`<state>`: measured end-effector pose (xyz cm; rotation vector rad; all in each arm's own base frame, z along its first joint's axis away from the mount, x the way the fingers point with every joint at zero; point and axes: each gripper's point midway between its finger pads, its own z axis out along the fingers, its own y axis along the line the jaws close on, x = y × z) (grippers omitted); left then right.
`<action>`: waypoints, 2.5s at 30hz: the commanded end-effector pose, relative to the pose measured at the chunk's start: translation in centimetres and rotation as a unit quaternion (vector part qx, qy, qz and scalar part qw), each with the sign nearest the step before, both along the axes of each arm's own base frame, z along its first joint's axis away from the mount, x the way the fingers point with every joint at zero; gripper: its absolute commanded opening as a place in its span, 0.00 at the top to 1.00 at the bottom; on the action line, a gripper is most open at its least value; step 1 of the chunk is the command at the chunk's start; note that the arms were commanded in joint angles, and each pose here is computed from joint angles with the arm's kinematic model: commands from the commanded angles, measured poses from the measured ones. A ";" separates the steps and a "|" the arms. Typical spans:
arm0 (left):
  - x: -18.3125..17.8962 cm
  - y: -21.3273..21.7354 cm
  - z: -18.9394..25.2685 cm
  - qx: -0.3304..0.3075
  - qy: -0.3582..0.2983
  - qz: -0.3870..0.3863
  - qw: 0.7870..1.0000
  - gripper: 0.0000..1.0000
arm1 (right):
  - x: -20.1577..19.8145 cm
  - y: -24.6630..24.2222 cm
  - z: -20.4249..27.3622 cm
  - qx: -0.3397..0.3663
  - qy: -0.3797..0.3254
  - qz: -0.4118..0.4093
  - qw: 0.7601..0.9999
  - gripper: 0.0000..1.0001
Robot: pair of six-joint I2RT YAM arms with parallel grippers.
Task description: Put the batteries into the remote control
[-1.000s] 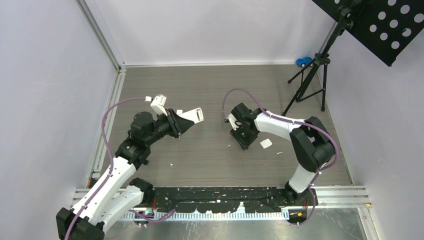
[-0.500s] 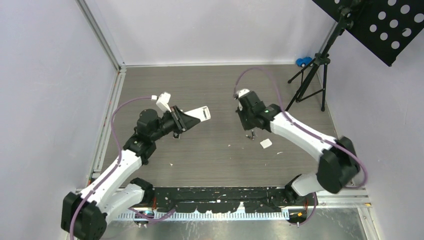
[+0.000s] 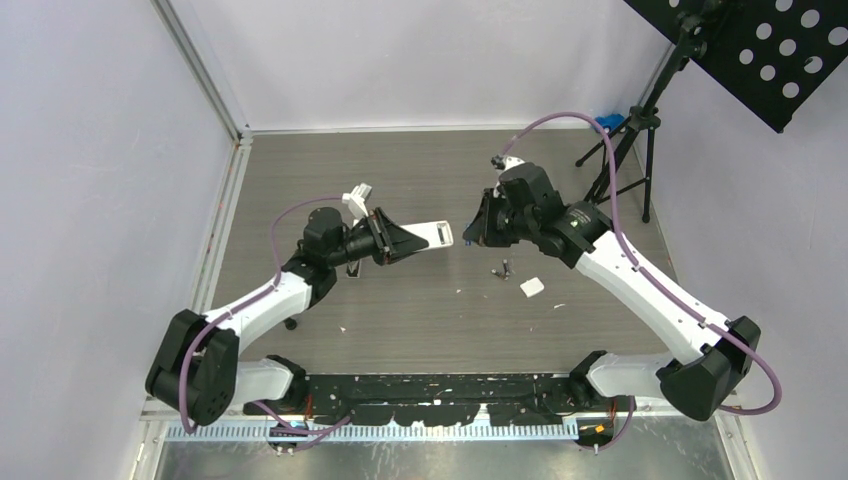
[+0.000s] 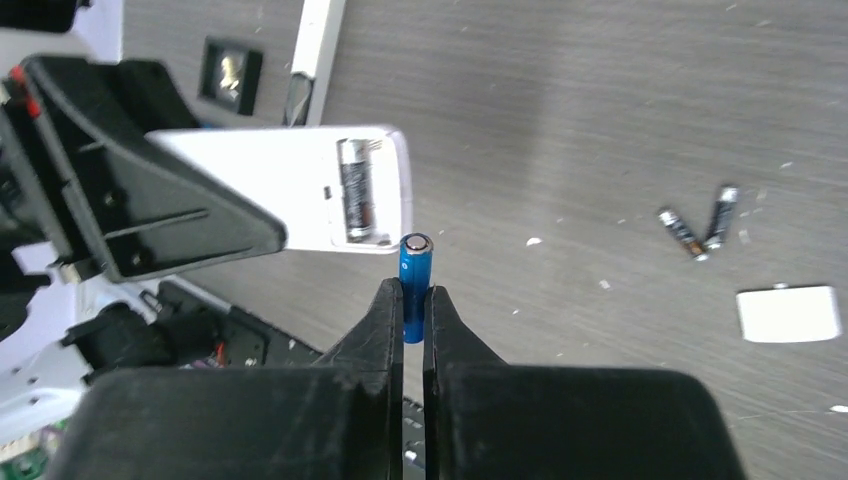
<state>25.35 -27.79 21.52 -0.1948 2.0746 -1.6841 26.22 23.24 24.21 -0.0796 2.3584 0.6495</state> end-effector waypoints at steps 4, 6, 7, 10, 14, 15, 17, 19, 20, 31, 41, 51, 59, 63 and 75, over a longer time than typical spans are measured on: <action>-0.6 -1.2 4.5 -0.065 -0.043 -0.047 0.996 1.00 | -1.1 3.4 2.2 0.050 0.010 0.021 0.998 1.00; -0.8 -1.2 4.4 -0.065 -0.042 -0.048 0.996 1.00 | -0.8 3.6 2.0 0.043 0.011 0.014 0.999 1.00; -0.8 -1.2 4.4 -0.065 -0.043 -0.047 0.996 1.00 | -0.7 3.6 1.9 0.039 0.014 0.008 0.999 1.00; -1.0 -1.1 4.5 -0.067 -0.048 -0.048 0.995 1.00 | -0.5 3.9 1.6 0.031 0.023 0.006 0.999 1.00; -1.2 -1.0 4.4 -0.067 -0.052 -0.048 0.995 1.00 | 0.3 3.8 1.6 0.019 0.015 -0.007 1.000 1.00; -1.2 -1.0 4.3 -0.067 -0.051 -0.049 0.995 1.00 | 0.4 3.8 1.5 0.014 0.015 -0.010 1.000 1.00; -1.2 -1.0 4.1 -0.066 -0.046 -0.050 0.996 1.00 | 0.6 3.6 1.3 0.004 0.017 -0.014 1.000 1.00; -1.2 -1.0 4.0 -0.065 -0.043 -0.052 0.996 1.00 | 0.7 3.5 1.2 -0.006 0.019 -0.016 1.000 1.00; -1.2 -1.1 4.0 -0.065 -0.043 -0.053 0.996 1.00 | 0.8 3.5 1.1 -0.010 0.021 -0.015 1.000 0.99; -1.2 -1.1 4.3 -0.069 -0.044 -0.056 0.995 1.00 | 0.3 4.0 0.3 -0.031 0.038 0.008 0.999 0.87; -1.3 -1.1 2.8 -0.037 -0.072 -0.066 0.995 1.00 | 0.6 3.8 2.4 -0.024 0.012 0.002 1.000 0.98; -1.9 -1.0 1.8 0.002 -0.102 -0.092 0.991 1.00 | -1.3 3.7 1.7 -0.050 0.056 0.050 0.996 0.98; -1.7 -1.0 1.8 -0.005 -0.088 -0.084 0.993 1.00 | -2.0 4.2 -0.3 -0.055 0.086 0.063 0.993 0.92; -1.7 -1.1 2.1 -0.014 -0.087 -0.084 0.993 1.00 | -1.9 4.1 -0.8 -0.062 0.087 0.058 0.993 0.92; -1.6 -1.2 2.7 -0.026 -0.085 -0.081 0.993 1.00 | -1.8 3.8 -1.8 -0.077 0.085 0.056 0.992 0.87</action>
